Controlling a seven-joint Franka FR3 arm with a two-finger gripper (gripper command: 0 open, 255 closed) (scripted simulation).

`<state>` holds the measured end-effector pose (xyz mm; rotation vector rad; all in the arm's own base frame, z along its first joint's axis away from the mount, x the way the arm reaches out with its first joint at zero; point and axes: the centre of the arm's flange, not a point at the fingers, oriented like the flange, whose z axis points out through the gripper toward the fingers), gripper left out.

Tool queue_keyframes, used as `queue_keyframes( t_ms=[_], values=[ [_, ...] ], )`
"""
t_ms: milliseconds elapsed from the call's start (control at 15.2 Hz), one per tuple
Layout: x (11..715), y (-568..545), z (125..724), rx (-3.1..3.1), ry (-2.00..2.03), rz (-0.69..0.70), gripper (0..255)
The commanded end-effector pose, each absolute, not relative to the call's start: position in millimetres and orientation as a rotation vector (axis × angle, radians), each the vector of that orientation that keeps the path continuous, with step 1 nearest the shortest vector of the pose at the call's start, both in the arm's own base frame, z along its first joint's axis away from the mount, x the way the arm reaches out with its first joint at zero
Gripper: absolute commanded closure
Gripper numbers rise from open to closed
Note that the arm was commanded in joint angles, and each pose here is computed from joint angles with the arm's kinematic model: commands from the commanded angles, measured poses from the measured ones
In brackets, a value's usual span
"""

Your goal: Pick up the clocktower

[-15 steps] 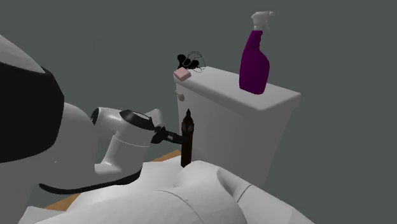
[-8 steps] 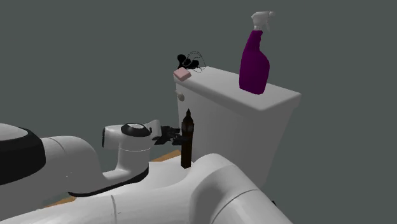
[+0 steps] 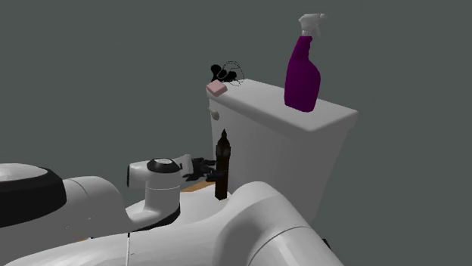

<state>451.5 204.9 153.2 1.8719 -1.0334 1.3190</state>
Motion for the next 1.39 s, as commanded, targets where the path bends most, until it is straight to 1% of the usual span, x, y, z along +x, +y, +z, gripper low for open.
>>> queue_keyframes(
  t_ms=[0, 66, 660, 1320],
  values=[
    [451.4, 204.4, 149.4, 1.872, -1.034, 1.319, 0],
    [451.2, 204.4, 149.2, 1.872, -1.034, 1.319, 255],
    [451.4, 204.5, 149.4, 1.872, -1.034, 1.319, 255],
    [451.4, 204.5, 202.2, 1.872, -1.034, 1.319, 255]
  ],
)
